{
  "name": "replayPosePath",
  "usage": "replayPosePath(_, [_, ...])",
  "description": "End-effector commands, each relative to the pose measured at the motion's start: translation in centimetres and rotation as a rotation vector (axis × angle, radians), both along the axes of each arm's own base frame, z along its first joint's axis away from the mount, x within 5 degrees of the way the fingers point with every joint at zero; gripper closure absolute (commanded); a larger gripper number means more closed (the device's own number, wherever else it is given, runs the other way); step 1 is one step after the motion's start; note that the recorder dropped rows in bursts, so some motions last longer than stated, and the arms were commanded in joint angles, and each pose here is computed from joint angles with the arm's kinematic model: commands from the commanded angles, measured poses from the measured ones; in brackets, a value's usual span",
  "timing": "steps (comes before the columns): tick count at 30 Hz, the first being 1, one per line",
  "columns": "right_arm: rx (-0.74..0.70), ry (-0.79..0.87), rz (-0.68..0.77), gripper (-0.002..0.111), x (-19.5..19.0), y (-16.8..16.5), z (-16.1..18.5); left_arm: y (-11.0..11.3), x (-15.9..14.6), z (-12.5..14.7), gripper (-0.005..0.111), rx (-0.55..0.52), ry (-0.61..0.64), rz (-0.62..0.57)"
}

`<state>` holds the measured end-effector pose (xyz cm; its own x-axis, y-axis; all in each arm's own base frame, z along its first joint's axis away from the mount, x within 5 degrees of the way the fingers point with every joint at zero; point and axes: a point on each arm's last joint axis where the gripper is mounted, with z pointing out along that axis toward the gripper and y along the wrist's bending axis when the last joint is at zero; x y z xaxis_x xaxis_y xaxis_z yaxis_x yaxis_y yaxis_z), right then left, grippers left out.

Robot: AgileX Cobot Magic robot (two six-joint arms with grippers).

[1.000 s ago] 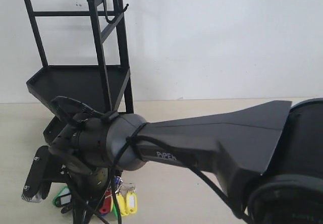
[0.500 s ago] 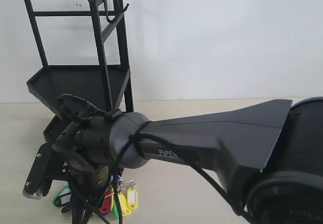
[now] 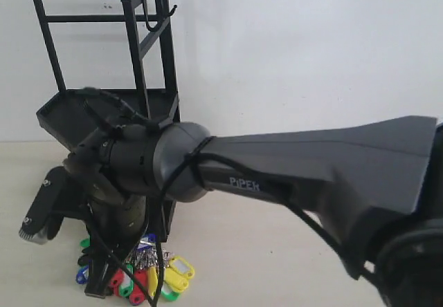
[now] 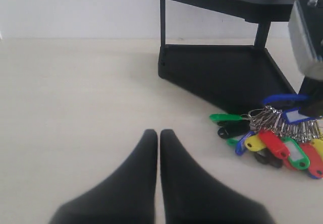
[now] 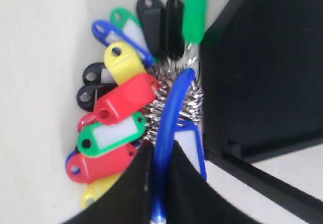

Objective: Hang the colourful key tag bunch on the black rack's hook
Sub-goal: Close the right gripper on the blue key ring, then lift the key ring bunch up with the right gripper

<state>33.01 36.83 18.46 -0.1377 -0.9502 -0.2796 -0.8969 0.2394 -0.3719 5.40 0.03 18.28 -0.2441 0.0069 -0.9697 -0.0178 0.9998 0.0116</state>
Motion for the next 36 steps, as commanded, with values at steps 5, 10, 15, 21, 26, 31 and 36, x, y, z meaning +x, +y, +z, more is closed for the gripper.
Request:
replayPosePath(5, [0.178, 0.107, -0.188, 0.108, -1.6, -1.1, 6.0, 0.0, 0.0, 0.2, 0.102, -0.017, -0.019, 0.007])
replayPosePath(10, [0.285, 0.162, -0.257, 0.108, -2.7, -1.5, 8.7, 0.0, 0.0, 0.2, 0.102, -0.017, -0.019, 0.007])
replayPosePath(15, [0.33, 0.225, -0.302, 0.108, -4.2, -2.6, 11.6, 0.0, 0.0, 0.2, 0.102, -0.017, -0.019, 0.007])
replayPosePath(21, [0.329, 0.23, -0.316, 0.108, -5.7, -4.4, 14.9, 0.0, 0.0, 0.2, 0.102, -0.017, -0.019, 0.007])
replayPosePath(26, [0.32, 0.231, -0.321, 0.108, -7.2, -6.3, 17.7, 0.0, 0.0, 0.2, 0.102, -0.017, -0.019, 0.007])
replayPosePath(31, [0.365, 0.157, -0.324, 0.108, -8.4, -8.3, 21.0, 0.0, 0.0, 0.2, 0.102, -0.017, -0.019, 0.007])
replayPosePath(36, [0.423, -0.022, -0.393, 0.108, -9.6, -11.9, 25.4, 0.0, 0.0, 0.2, 0.102, -0.017, -0.019, 0.007])
